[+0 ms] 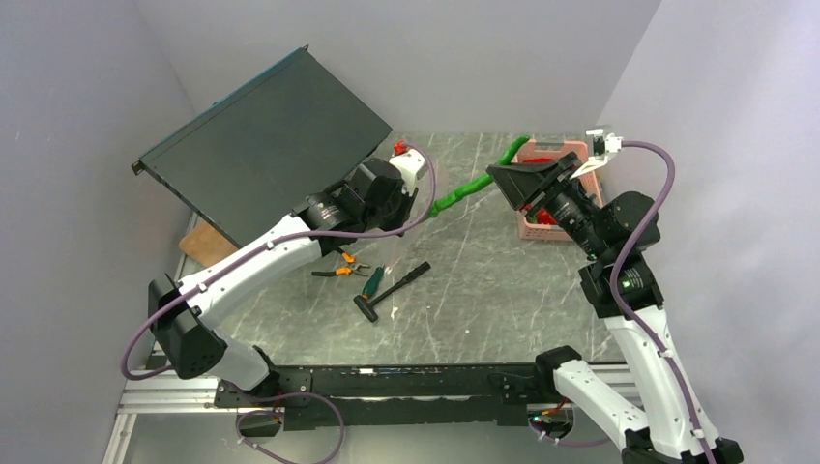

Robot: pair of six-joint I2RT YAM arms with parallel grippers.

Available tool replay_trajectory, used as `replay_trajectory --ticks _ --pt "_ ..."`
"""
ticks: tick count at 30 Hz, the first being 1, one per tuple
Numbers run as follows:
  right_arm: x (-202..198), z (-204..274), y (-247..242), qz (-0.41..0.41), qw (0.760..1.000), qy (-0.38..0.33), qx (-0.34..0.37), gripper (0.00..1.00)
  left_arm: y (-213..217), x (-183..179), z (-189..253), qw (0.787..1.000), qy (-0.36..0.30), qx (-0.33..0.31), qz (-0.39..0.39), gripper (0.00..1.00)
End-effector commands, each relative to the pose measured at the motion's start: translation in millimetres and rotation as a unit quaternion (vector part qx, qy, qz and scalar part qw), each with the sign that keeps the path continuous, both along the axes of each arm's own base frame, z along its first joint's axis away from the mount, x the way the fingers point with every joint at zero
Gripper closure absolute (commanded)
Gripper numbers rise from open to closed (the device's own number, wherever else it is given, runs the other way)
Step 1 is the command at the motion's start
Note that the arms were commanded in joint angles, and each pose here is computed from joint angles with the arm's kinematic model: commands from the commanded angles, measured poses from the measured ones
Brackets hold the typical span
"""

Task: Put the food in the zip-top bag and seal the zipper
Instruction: Place the fake vegetable in the zipper food storage bag.

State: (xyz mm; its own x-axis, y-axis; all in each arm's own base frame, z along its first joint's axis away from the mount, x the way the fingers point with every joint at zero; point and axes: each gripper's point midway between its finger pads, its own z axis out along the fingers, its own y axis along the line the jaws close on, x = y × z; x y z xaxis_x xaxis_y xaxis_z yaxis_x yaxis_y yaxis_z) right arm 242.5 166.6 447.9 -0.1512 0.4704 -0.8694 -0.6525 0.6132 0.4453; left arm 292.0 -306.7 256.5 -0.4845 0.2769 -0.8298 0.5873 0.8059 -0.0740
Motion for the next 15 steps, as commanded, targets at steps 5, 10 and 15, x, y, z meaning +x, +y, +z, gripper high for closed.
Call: replay_trajectory --ticks 5,10,15 --pt "-1.0 50.1 7.8 -0.011 0.997 -0.082 0.008 1.0 -12.9 -8.1 26.1 0.998 -0.007 -0.05 -0.032 1.0" --pt "8.0 45.4 29.0 -0.023 0.994 -0.095 -0.056 1.0 -13.9 -13.4 33.5 0.997 -0.006 -0.061 -0.043 1.0" --pt "10.3 43.1 51.5 -0.022 0.978 -0.132 -0.16 1.0 -5.3 -10.7 40.4 0.998 -0.019 -0.06 -0.024 1.0"
